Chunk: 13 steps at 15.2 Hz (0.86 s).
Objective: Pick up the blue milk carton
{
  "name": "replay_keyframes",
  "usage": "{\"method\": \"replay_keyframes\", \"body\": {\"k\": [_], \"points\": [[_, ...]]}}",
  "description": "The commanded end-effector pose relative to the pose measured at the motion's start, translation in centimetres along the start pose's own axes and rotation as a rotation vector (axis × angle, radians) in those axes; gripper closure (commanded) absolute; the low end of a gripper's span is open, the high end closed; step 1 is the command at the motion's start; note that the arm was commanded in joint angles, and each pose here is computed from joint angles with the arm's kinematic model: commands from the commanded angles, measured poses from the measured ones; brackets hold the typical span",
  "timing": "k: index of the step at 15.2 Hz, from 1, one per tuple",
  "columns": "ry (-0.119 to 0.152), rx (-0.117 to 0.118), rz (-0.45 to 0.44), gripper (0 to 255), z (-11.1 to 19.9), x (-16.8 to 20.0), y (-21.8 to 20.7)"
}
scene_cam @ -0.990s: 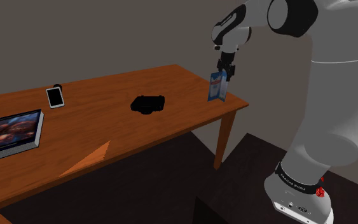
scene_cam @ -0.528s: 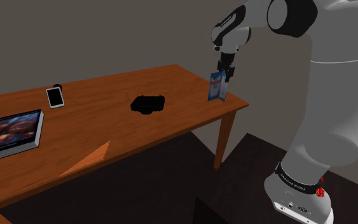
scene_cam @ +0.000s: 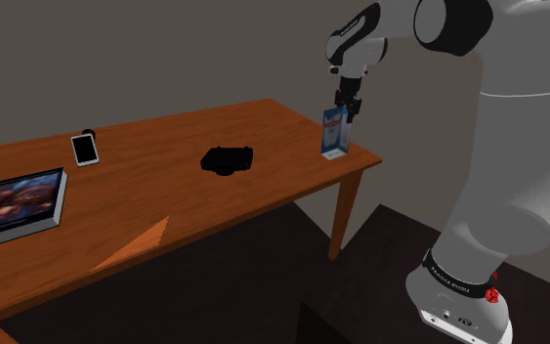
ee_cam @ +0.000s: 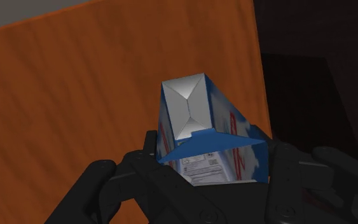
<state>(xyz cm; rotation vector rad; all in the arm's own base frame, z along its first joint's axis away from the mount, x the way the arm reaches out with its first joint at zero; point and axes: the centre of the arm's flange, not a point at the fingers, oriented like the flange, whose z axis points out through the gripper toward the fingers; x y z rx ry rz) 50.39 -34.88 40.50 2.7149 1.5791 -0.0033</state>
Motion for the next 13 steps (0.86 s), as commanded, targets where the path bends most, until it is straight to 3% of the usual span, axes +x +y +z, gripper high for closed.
{"method": "replay_keyframes", "body": {"k": [1,13], "points": [[0.000,-0.001,0.000,255,-1.1,0.0,0.1],[0.000,-0.001,0.000,255,-6.5,0.0,0.1]]}}
